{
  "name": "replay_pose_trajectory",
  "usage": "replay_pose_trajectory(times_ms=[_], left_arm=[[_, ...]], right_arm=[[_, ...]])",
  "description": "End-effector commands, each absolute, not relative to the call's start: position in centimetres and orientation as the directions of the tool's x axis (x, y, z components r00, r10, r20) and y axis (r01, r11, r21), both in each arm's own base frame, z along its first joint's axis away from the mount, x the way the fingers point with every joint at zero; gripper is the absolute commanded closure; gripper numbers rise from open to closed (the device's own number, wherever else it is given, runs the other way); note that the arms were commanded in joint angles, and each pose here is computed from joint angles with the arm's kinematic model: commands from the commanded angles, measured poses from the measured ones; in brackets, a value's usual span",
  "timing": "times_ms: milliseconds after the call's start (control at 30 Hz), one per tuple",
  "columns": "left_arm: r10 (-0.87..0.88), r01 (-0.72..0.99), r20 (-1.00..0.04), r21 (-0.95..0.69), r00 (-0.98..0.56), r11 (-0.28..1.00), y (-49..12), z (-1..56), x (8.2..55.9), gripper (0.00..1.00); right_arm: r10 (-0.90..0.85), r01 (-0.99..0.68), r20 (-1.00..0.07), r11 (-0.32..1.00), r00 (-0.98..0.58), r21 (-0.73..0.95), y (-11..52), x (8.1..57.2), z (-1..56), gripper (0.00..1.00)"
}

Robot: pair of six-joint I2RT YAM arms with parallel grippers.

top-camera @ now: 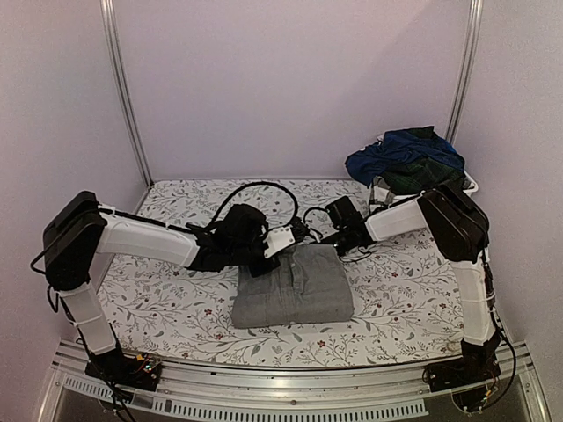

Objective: Fold and stack the mixed laundry pile
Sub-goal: Fold the 2/3-rectangle-folded shirt at the center of the board.

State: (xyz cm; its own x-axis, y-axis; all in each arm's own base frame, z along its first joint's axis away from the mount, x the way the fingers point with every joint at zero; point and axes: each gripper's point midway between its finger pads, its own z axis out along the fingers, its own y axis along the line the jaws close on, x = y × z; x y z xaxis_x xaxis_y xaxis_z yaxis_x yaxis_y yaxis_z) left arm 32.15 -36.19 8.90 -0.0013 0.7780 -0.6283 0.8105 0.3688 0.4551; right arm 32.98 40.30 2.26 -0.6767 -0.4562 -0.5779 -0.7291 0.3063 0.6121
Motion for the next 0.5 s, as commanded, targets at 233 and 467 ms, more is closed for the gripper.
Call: replay_pose_trajectory(times_ms=[233,467], left_arm=[[0.787,0.75,-0.613,0.552,0.068,0.365,-36.5,7.0,35.2,1.0],[0.835,0.769,-0.55,0.544,0.025,0.335,-35.5,3.1,34.9,1.0]], right_arm=[[-0.487,-0.663,-0.464,0.412,-0.74,0.625,38.3,32.0,-0.2,0.67],[-0.323,-0.589,-0.527,0.651,-0.786,0.479,32.3,39.9,3.8,0.51]])
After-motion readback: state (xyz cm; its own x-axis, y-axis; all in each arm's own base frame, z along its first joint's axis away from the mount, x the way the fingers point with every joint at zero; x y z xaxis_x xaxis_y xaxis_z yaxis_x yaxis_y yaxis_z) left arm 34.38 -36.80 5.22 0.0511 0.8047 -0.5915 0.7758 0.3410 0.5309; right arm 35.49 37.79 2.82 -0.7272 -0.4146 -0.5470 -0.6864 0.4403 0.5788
